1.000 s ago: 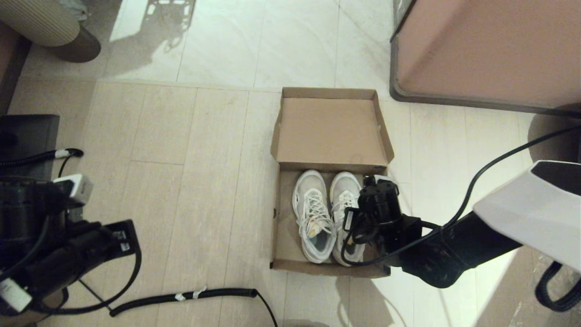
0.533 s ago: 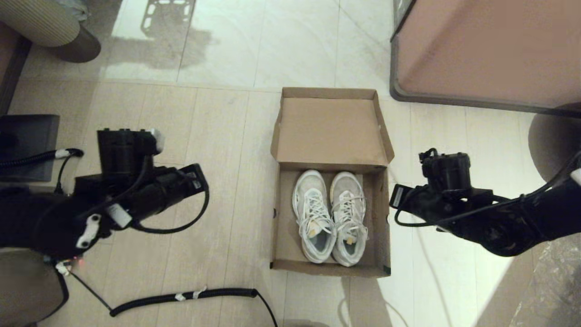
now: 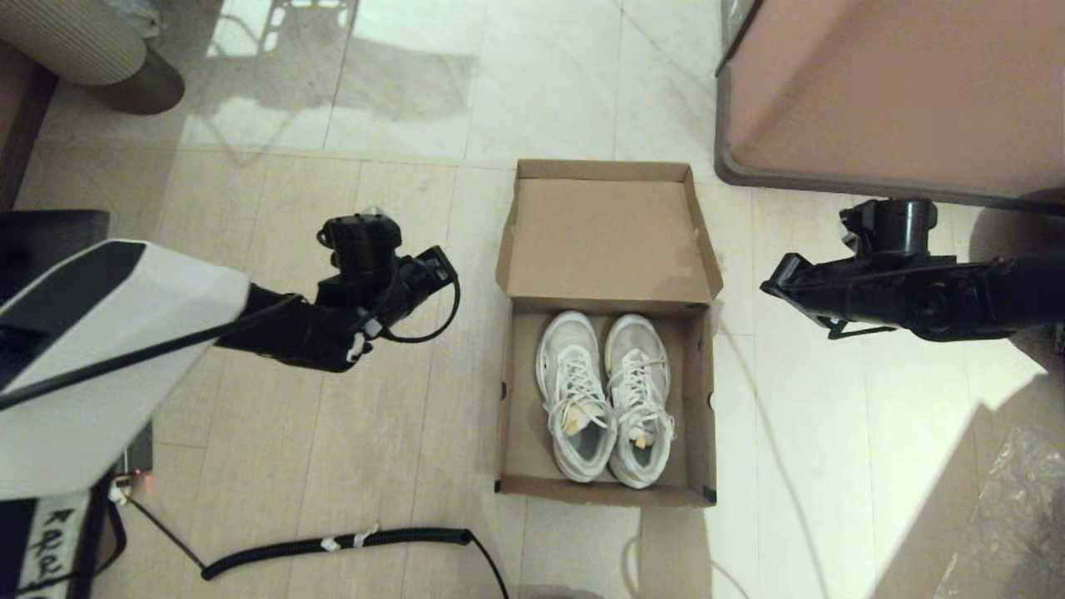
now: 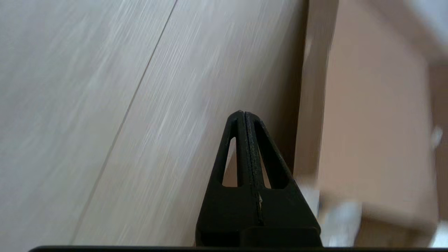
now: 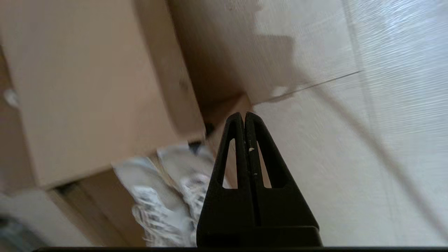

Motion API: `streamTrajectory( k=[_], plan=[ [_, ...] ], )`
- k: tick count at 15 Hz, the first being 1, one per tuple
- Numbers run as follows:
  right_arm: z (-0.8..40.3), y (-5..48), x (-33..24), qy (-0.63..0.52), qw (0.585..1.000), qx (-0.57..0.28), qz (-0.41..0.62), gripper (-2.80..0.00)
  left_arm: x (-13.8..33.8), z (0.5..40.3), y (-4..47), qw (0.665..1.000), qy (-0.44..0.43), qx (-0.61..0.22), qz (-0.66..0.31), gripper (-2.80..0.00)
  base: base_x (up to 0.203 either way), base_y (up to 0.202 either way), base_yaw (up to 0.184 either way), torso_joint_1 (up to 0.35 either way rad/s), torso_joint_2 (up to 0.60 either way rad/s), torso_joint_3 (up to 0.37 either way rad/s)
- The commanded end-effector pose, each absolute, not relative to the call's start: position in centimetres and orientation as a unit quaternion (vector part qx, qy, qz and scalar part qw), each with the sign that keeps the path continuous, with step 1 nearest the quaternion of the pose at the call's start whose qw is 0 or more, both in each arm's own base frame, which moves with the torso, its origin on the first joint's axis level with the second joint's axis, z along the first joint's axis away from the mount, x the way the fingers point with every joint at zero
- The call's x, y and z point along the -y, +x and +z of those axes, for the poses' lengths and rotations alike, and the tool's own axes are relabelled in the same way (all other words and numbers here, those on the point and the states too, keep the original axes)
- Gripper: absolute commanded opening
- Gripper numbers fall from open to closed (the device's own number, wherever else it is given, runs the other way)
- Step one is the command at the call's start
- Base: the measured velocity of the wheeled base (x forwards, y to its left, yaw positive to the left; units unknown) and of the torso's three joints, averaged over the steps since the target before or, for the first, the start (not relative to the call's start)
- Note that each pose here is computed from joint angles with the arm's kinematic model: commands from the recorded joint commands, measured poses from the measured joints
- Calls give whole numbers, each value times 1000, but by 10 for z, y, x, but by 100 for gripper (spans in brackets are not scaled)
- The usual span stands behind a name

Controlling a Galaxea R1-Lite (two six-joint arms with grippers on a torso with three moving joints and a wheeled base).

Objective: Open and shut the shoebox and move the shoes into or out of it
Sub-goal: Close the shoe box

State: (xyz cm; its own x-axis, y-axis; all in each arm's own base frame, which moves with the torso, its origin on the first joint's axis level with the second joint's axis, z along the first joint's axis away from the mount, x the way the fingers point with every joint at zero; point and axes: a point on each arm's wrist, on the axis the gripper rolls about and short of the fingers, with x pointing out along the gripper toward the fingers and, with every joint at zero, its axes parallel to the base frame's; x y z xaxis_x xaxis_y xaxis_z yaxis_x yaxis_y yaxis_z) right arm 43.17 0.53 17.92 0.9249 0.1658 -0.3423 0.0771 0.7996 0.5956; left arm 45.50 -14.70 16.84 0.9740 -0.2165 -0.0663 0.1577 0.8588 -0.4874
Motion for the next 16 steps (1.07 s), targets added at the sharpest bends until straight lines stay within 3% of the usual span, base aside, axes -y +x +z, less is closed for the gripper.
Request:
streamTrajectory(
  k=[1, 5, 8, 11, 14, 16],
  plan=[
    [156, 470, 3, 388, 895, -218, 17, -280, 159, 147, 490, 955, -277, -38, -100, -280, 0, 0, 0, 0, 0, 0],
    [127, 512, -3, 461, 852, -246, 10, -280, 166, 140, 506, 936, -335, -50, -90, -280, 0, 0, 0, 0, 0, 0],
    [113, 523, -6, 543, 791, -276, 62, -280, 173, 140, 503, 936, -334, -55, -97, -280, 0, 0, 0, 0, 0, 0],
    [117, 534, -5, 631, 738, -215, 102, -280, 186, 137, 499, 935, -332, -64, -106, -280, 0, 0, 0, 0, 0, 0],
    [115, 536, -7, 643, 724, -220, 118, -280, 187, 139, 498, 935, -331, -67, -105, -280, 0, 0, 0, 0, 0, 0],
    [121, 537, -7, 677, 690, -217, 136, -280, 187, 140, 497, 936, -330, -71, -104, -280, 0, 0, 0, 0, 0, 0]
  ],
)
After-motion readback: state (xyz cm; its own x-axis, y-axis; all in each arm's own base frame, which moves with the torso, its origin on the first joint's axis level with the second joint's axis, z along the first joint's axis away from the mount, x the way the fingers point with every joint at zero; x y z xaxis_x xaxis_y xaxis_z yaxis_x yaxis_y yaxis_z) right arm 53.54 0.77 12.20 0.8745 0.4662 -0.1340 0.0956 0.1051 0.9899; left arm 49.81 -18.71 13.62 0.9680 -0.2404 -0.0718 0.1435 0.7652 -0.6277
